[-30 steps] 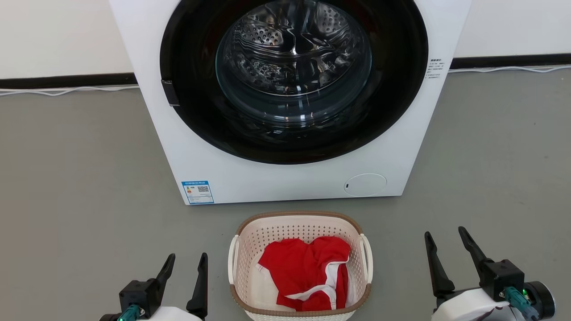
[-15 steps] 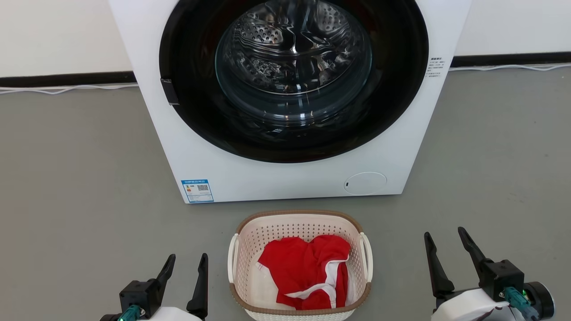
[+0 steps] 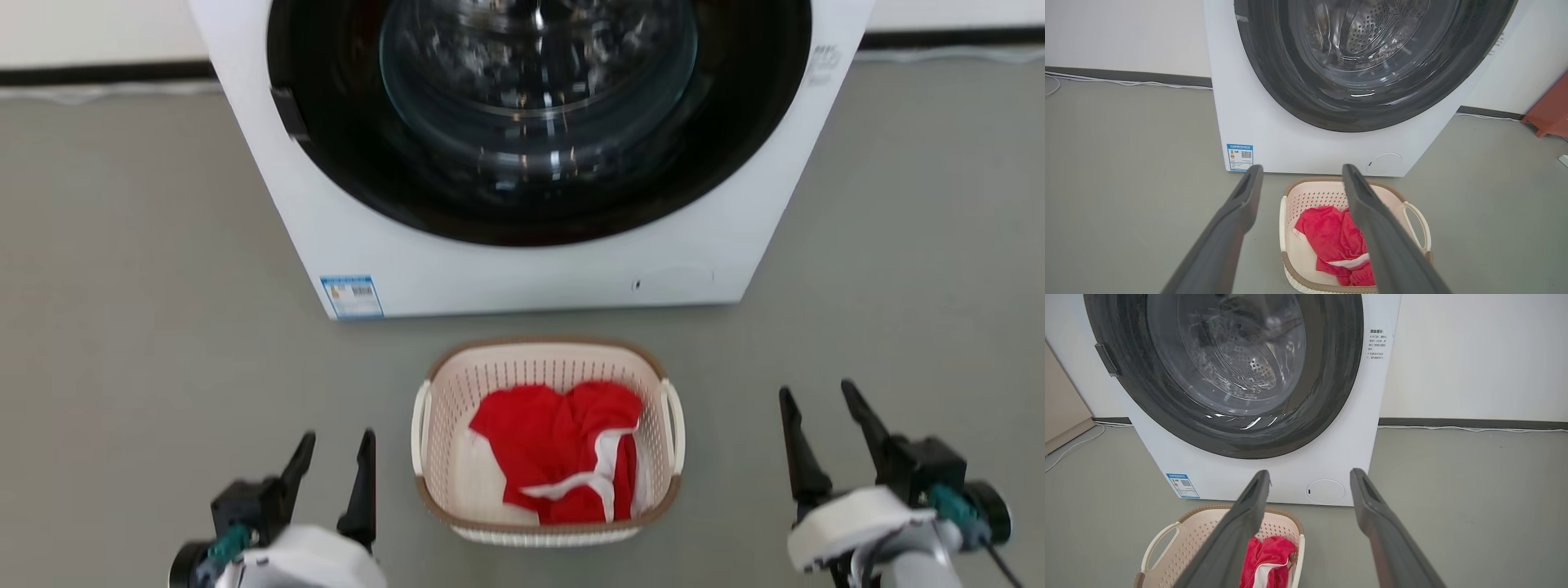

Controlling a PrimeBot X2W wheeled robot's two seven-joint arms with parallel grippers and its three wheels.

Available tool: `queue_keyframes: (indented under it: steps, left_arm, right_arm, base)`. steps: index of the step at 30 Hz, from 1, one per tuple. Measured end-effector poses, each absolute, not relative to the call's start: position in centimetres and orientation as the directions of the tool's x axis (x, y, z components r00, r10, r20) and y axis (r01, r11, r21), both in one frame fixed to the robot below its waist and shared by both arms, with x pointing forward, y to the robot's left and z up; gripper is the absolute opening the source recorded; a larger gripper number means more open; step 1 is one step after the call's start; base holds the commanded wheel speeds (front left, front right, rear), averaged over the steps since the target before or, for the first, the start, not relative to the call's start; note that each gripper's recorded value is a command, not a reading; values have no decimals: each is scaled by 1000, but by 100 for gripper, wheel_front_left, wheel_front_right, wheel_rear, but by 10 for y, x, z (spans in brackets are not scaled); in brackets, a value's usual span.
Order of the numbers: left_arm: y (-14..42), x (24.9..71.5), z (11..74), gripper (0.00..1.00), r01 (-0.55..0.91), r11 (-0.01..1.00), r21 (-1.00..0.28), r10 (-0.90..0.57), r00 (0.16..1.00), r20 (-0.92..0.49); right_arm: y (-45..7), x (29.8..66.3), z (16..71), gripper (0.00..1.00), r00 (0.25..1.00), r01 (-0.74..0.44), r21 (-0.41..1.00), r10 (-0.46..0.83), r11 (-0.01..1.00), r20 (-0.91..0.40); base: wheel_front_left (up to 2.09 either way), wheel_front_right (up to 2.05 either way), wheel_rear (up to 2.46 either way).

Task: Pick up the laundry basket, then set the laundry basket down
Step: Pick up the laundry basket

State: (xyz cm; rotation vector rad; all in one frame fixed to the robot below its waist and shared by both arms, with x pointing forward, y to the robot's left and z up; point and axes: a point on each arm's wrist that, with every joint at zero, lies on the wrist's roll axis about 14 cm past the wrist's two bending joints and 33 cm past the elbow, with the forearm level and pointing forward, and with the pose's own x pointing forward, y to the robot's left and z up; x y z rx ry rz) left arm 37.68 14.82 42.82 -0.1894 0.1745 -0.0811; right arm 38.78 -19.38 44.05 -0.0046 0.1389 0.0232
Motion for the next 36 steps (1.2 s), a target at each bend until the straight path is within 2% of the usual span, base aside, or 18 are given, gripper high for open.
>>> queue_keyframes:
  steps: [6,15,21,36]
  left_arm:
    - [144,409,407,100,65,978,-196,-108,970,-218]
    - [132,461,347,100,68,978,-196,-135,925,-354]
    - [128,477,297,100,53,978,-199,-143,872,-468]
    - [117,511,220,100,35,978,-206,-152,797,-584]
  right_arm:
    - [-194,416,405,100,970,-18,14,21,1000,-243]
    - [-180,463,335,100,901,-71,7,67,997,-429]
    - [-171,465,275,100,813,-105,18,96,994,-574]
    - [-164,490,206,100,738,-127,34,117,991,-664]
  base:
    - [0,0,0]
    - [0,0,0]
    - [0,0,0]
    - [0,0,0]
